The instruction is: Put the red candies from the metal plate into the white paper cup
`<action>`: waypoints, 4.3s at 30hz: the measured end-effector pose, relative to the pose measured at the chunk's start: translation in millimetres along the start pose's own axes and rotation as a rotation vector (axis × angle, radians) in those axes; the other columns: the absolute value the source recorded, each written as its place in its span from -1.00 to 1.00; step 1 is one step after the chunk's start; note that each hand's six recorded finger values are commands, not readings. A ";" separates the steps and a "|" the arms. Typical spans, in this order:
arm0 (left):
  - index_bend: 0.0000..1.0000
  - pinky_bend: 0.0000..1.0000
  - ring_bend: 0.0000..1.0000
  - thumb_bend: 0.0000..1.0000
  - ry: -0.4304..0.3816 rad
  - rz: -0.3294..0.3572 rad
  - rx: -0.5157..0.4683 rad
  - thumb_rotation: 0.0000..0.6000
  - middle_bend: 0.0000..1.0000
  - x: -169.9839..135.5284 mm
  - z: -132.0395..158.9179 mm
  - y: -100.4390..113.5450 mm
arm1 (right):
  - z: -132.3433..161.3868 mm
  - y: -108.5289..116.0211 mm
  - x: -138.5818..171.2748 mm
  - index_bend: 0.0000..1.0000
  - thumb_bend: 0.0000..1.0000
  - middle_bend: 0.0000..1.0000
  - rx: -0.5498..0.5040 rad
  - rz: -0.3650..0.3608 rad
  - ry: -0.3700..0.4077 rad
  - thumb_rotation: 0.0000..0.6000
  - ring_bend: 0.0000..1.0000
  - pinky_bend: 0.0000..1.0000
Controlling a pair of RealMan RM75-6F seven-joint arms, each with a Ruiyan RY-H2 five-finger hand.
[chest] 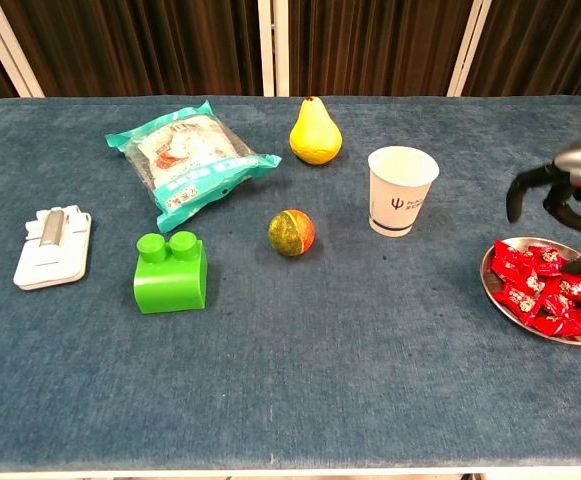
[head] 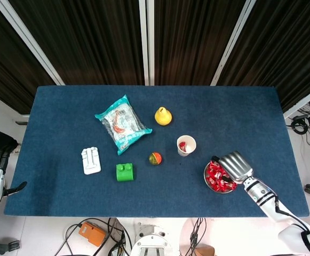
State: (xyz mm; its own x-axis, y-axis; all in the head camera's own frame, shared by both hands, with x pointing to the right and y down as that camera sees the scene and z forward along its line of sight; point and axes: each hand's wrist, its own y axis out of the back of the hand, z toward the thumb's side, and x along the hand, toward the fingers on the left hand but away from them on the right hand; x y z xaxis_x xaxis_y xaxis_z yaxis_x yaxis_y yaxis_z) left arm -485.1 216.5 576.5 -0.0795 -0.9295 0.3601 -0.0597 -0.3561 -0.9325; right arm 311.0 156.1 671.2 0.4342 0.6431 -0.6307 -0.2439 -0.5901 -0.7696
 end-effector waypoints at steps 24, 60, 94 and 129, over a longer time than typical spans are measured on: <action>-1.00 -1.00 -1.00 -1.00 0.026 0.007 -0.005 1.00 -0.91 -6.5 -7.4 1.8 | 3.6 -24.7 -17.1 0.03 -0.24 0.66 0.027 0.052 0.016 1.00 0.96 1.00; -1.00 -1.00 -1.00 -1.00 0.019 0.014 -0.010 1.00 -0.93 -4.8 -8.4 3.5 | 8.0 74.8 -45.8 0.36 0.31 0.69 -0.030 -0.183 0.013 1.00 0.99 1.00; -1.00 -1.00 -1.00 -1.00 0.043 0.002 -0.016 1.00 -0.93 -5.4 -17.3 -2.5 | 32.1 76.4 -66.9 -0.11 -0.03 0.69 0.050 -0.137 0.037 1.00 0.98 1.00; -1.00 -1.00 -1.00 -1.00 0.043 0.005 -0.015 1.00 -0.93 -8.9 -18.5 -2.2 | 19.1 -26.8 -29.9 0.03 -0.13 0.69 -0.019 0.032 -0.061 1.00 0.98 1.00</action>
State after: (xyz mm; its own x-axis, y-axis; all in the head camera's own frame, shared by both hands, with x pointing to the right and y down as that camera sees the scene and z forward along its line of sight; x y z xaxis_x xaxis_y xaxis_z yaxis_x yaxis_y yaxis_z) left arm -502.7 227.3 575.9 -0.1221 -0.9263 0.3564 -0.0744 -0.3495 -0.9340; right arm 288.0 162.0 708.7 0.3723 0.6521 -0.6604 -0.2403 -0.6196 -0.7473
